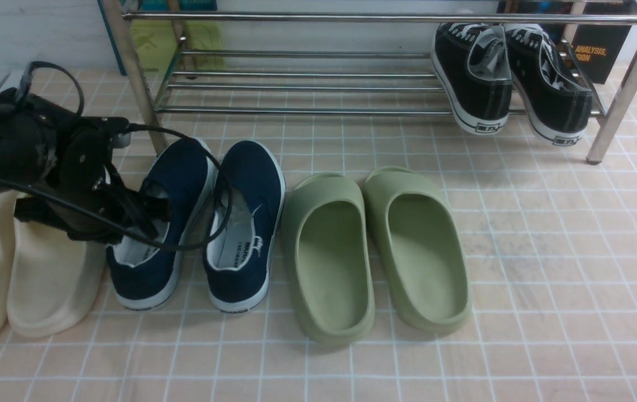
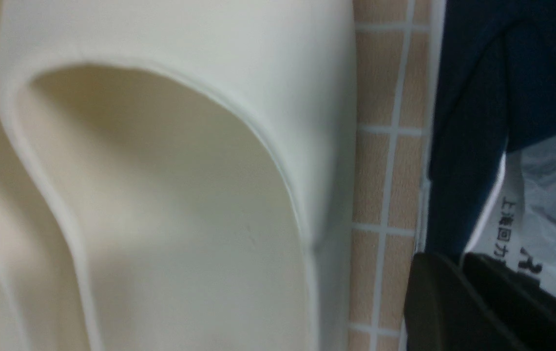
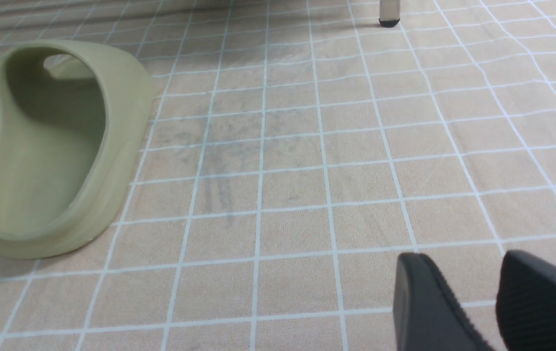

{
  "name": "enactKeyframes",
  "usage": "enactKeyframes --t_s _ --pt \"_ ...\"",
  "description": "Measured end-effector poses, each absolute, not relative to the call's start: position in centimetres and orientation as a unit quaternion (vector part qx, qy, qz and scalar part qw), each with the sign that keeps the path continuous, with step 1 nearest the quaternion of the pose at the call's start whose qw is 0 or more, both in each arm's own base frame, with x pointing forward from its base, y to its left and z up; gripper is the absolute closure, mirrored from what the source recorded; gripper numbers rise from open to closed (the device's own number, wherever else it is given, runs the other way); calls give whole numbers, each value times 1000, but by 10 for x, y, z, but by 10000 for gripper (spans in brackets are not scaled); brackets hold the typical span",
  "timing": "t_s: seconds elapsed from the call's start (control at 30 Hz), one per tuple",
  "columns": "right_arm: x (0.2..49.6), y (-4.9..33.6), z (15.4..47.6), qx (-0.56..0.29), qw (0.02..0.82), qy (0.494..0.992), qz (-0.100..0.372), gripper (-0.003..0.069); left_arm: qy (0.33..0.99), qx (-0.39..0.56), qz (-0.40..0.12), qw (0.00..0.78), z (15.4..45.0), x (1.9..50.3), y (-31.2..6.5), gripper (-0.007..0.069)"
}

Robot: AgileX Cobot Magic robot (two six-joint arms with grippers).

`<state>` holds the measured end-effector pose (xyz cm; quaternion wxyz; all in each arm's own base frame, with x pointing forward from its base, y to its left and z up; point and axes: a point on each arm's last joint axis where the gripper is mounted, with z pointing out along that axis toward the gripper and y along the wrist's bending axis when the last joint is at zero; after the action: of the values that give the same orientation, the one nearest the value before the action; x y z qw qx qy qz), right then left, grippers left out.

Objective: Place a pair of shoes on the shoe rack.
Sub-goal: Use the left arm to grab the shoe closest to it

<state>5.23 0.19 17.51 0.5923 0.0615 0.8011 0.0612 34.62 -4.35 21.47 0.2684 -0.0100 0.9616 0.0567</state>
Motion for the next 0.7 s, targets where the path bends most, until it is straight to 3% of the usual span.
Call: enactKeyframes --t_s 0.3,0.57,0.7 --pt "52 2 175 61 592 801 61 422 946 -42 12 321 266 325 -44 579" --pt "52 2 175 61 592 801 61 422 969 -53 23 239 227 329 -45 576" --pt "52 2 175 61 592 801 61 422 969 -48 26 240 222 332 -45 522"
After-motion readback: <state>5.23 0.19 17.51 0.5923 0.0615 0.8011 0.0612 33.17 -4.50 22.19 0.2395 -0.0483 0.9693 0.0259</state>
